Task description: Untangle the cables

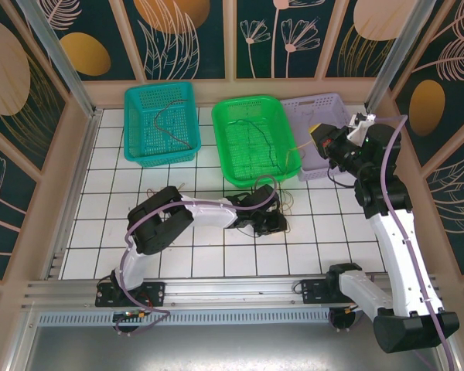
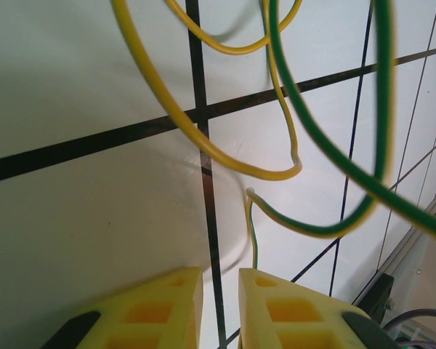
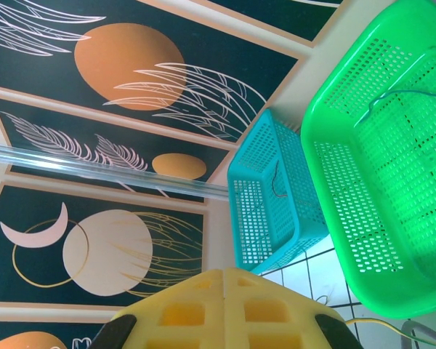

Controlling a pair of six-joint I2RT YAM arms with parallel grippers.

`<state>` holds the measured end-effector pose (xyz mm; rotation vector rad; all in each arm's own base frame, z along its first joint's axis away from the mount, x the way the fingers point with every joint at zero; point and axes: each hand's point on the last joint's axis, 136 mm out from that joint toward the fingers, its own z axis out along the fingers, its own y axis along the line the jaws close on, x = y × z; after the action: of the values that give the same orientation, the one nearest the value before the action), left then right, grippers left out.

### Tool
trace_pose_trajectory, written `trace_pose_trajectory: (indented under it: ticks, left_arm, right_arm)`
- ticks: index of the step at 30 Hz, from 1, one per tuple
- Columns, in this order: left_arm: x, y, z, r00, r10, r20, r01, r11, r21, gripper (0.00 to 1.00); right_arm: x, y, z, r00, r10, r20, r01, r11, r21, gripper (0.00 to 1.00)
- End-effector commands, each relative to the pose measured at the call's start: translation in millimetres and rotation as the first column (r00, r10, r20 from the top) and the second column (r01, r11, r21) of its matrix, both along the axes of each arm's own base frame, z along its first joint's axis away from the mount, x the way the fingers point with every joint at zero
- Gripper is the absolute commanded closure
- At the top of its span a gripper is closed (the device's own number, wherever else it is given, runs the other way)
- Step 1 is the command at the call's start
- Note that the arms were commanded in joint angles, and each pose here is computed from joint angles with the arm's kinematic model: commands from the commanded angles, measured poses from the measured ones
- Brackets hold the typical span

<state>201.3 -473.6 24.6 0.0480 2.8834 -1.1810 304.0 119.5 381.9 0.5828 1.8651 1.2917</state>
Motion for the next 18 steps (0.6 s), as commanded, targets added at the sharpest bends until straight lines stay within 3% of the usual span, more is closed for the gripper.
trace_pose_trajectory:
  ticks: [1,14,18]
  left_arm:
    - [-1.5,-7.5,-0.9,1.0,-0.028,0.002,0.028,1.0,-0.006,0.81]
    - [-2.8,-7.3,5.5,0.999,-0.041,0.014,0.041,0.999,-0.01,0.9]
    - [-3.4,-5.1,6.2,0.999,-0.039,0.016,0.039,0.999,-0.008,1.0]
  right_arm:
    - [0.5,0.8,14.3,0.999,0.011,0.045,-0.012,1.0,0.018,1.0]
    - [1.8,-0.1,12.3,0.999,0.006,0.045,-0.007,1.0,0.017,1.0]
    - [2.6,-1.1,12.1,0.999,0.002,0.047,-0.002,1.0,0.017,1.0]
